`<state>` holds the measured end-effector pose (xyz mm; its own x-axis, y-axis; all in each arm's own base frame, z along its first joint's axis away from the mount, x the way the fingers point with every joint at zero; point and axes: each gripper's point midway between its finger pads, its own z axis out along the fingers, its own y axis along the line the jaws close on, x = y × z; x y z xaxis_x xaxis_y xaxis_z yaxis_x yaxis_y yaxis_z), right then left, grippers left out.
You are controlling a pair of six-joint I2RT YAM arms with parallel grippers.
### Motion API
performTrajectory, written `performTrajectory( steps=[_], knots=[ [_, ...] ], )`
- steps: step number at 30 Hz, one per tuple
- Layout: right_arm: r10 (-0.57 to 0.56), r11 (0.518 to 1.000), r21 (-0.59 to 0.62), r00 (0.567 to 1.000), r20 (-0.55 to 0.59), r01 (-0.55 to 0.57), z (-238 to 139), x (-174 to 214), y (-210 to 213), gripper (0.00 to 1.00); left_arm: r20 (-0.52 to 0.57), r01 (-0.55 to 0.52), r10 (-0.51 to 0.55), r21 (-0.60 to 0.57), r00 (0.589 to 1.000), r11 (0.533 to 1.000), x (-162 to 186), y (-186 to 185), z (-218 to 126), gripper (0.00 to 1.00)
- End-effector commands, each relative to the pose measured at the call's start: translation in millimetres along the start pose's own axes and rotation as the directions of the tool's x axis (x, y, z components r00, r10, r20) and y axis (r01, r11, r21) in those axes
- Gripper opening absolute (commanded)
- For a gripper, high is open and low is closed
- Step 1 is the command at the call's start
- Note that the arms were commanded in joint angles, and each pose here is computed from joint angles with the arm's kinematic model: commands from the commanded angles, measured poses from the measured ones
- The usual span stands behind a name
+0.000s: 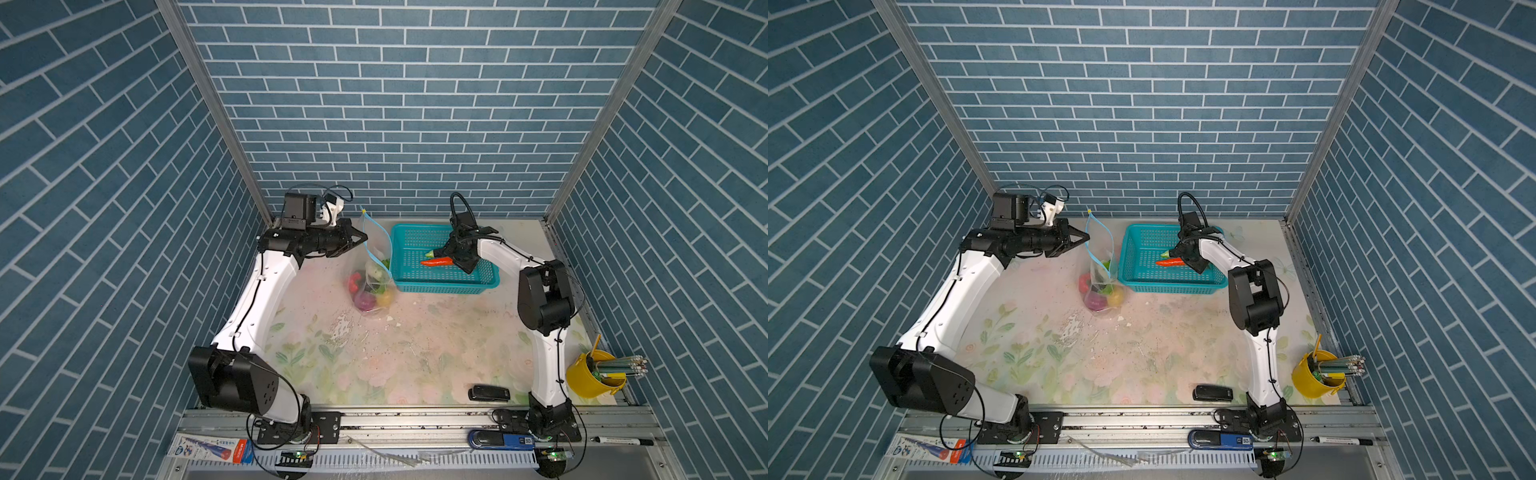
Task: Place the food in the zip-top bag and seal the zipper
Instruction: 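Close the right gripper on the carrot's leafy top and lift it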
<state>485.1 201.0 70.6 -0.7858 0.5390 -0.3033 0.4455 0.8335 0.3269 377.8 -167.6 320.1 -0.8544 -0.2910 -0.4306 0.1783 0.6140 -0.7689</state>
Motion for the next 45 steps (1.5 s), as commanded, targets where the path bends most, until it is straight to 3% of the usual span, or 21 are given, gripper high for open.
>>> performTrajectory(
  steps=[1, 18, 25, 34, 42, 45],
  knots=[
    [0.013, 1.000, 0.017, 1.000, 0.019, -0.013, 4, -10, -3, 0.73, 0.020, -0.019, 0.018, 0.010, 1.000, 1.000, -1, -5, -7, 0.00],
    [0.070, 0.998, 0.002, 0.997, -0.016, -0.069, 25, -5, 0, 0.59, 0.019, -0.023, 0.022, 0.007, 1.000, 1.000, 1, -5, -9, 0.00],
    [0.113, 0.993, 0.024, 0.993, -0.014, -0.113, 22, -6, -2, 0.70, 0.023, -0.027, 0.027, 0.004, 0.999, 1.000, 1, -6, -11, 0.00],
    [0.120, 0.993, 0.023, 0.992, -0.023, -0.120, 32, -7, 3, 0.66, 0.020, -0.028, 0.028, 0.005, 0.999, 1.000, 2, -7, -11, 0.00],
    [0.117, 0.993, 0.022, 0.993, -0.036, -0.116, 34, -8, 10, 0.72, 0.014, -0.029, 0.029, 0.003, 0.999, 1.000, 2, -5, -10, 0.00],
    [0.111, 0.994, 0.021, 0.993, -0.042, -0.111, 36, -7, 11, 0.70, 0.014, -0.033, 0.033, -0.001, 0.999, 0.999, 2, -5, -11, 0.00]
  ],
)
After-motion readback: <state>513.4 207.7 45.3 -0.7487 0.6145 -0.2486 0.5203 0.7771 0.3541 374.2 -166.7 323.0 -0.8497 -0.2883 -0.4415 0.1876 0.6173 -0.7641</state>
